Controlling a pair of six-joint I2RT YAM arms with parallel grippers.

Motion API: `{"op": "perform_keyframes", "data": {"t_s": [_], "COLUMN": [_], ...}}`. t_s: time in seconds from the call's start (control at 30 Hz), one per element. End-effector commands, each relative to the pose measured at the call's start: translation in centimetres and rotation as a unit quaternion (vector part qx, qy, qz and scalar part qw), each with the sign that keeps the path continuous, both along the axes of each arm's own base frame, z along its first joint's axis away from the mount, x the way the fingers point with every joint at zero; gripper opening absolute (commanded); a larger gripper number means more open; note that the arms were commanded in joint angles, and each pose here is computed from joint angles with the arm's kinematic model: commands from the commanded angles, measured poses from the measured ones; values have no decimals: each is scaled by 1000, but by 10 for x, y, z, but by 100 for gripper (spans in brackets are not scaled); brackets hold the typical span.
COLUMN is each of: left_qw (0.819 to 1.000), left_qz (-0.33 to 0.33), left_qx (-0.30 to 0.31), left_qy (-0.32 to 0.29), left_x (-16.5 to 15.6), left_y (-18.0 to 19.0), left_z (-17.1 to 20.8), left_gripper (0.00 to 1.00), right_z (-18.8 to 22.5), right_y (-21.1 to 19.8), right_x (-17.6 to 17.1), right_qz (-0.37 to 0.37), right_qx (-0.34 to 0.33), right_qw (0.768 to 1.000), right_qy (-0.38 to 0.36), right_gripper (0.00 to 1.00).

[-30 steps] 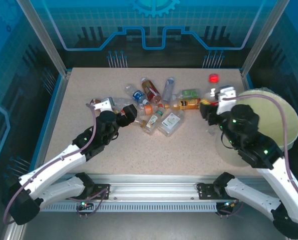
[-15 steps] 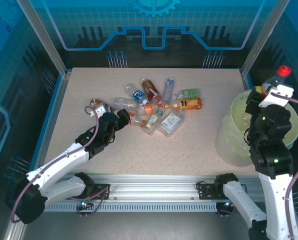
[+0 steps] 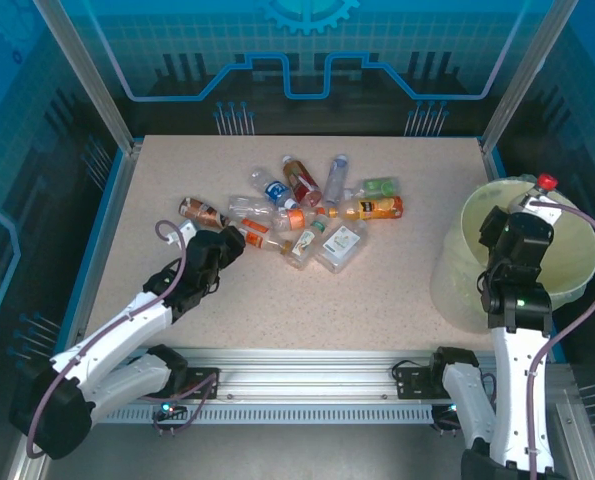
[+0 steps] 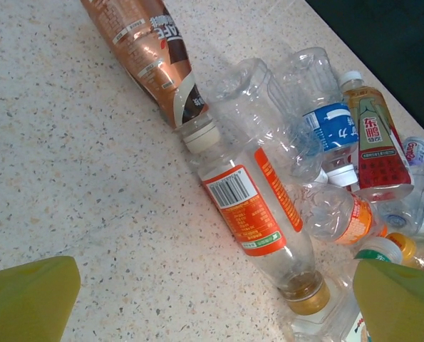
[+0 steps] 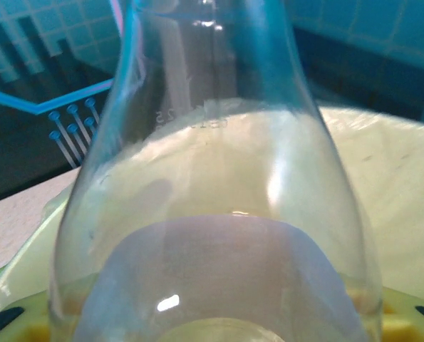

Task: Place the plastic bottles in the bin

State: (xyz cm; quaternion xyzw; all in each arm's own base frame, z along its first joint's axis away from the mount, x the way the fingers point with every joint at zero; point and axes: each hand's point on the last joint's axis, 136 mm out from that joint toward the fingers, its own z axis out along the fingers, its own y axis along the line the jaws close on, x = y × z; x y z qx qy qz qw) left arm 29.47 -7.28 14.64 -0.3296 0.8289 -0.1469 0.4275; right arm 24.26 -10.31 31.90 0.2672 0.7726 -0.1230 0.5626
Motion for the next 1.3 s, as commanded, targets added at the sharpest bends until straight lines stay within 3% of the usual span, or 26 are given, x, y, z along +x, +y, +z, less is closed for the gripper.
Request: {"op": "perform_keyframes", "data": {"t_s": [0.0, 0.23, 0.43, 0.57, 1.03, 1.13, 1.27], "left_qw": [1000, 999, 998, 998, 995, 995, 995], "left_qz": [-1, -13, -31, -39, -25, -17, -13], "left_qx": [-13, -23, -3, -6, -26, -25, -20], "left_qy": [8, 24, 52, 48, 92, 99, 94], "left_x": [-3, -4, -13, -14, -2, -1, 5], "left_y": [1, -2, 5, 6, 2, 7, 12], "left_z": [-5, -16, -19, -19, -43, -47, -44], "left_gripper": [99, 99, 99, 99, 99, 99, 99], "right_z": [-5, -14, -17, -14, 11, 19, 23], "right_y": [12, 9, 7, 13, 40, 50, 62], "right_x": [6, 3, 9, 9, -11, -11, -11], "right_qz": [35, 34, 30, 39, 111, 137, 169], "right_qx": [32, 16, 27, 46, 50, 59, 67], "right_qw": [999, 999, 999, 998, 992, 989, 983], "right_qy": [-2, 20, 35, 31, 26, 16, 12], "right_gripper": [51, 56, 72, 78, 92, 100, 100]}}
